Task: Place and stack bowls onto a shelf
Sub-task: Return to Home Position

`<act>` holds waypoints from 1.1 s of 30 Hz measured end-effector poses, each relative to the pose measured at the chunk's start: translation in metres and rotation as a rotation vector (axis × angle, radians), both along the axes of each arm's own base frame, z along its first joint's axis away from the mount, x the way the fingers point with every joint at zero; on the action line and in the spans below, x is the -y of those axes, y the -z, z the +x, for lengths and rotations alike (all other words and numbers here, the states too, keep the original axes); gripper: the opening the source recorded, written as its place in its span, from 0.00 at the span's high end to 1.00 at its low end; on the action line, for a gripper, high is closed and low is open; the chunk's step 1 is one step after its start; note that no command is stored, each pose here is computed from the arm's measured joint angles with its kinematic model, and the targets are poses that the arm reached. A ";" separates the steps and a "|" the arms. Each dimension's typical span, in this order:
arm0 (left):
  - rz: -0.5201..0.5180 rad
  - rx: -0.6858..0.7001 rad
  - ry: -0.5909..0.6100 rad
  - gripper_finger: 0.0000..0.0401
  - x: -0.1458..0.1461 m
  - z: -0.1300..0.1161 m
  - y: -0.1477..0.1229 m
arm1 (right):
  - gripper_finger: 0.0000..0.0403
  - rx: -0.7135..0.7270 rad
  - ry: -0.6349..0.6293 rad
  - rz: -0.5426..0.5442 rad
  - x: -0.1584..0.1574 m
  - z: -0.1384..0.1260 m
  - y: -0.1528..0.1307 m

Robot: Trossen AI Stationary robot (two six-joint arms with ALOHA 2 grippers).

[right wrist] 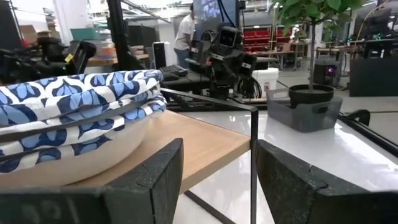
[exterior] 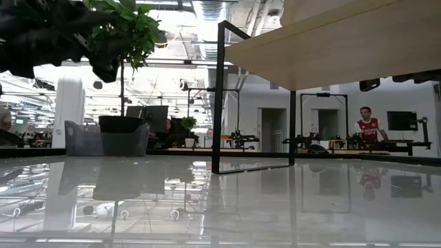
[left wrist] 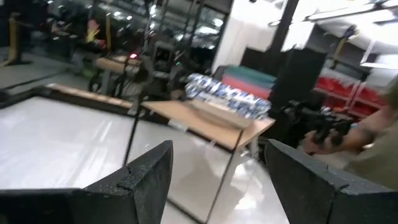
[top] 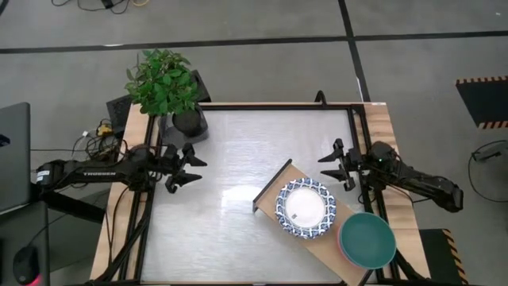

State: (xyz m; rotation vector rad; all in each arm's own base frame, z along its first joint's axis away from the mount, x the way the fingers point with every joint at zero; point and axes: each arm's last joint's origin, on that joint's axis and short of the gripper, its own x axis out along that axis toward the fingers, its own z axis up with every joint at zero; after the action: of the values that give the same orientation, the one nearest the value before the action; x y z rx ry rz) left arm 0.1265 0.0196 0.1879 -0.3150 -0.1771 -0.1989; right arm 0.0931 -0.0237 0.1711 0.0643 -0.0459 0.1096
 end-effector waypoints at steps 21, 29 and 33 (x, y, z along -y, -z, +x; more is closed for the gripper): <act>-0.038 0.267 -0.091 0.40 0.004 -0.029 -0.032 | 0.44 -0.009 0.007 0.036 0.000 0.000 0.001; 0.005 0.043 -0.292 0.40 0.001 -0.035 -0.008 | 0.44 -0.008 0.012 0.019 0.000 0.000 0.001; -0.038 -0.080 -0.320 0.40 0.000 -0.032 0.010 | 0.44 -0.021 0.022 0.011 0.002 0.001 0.002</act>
State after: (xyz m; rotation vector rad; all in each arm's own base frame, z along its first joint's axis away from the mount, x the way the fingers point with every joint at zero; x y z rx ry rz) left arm 0.0945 0.0199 0.1783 -0.3276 -0.1496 0.1337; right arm 0.0939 -0.0255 0.1692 0.0763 -0.0265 0.0869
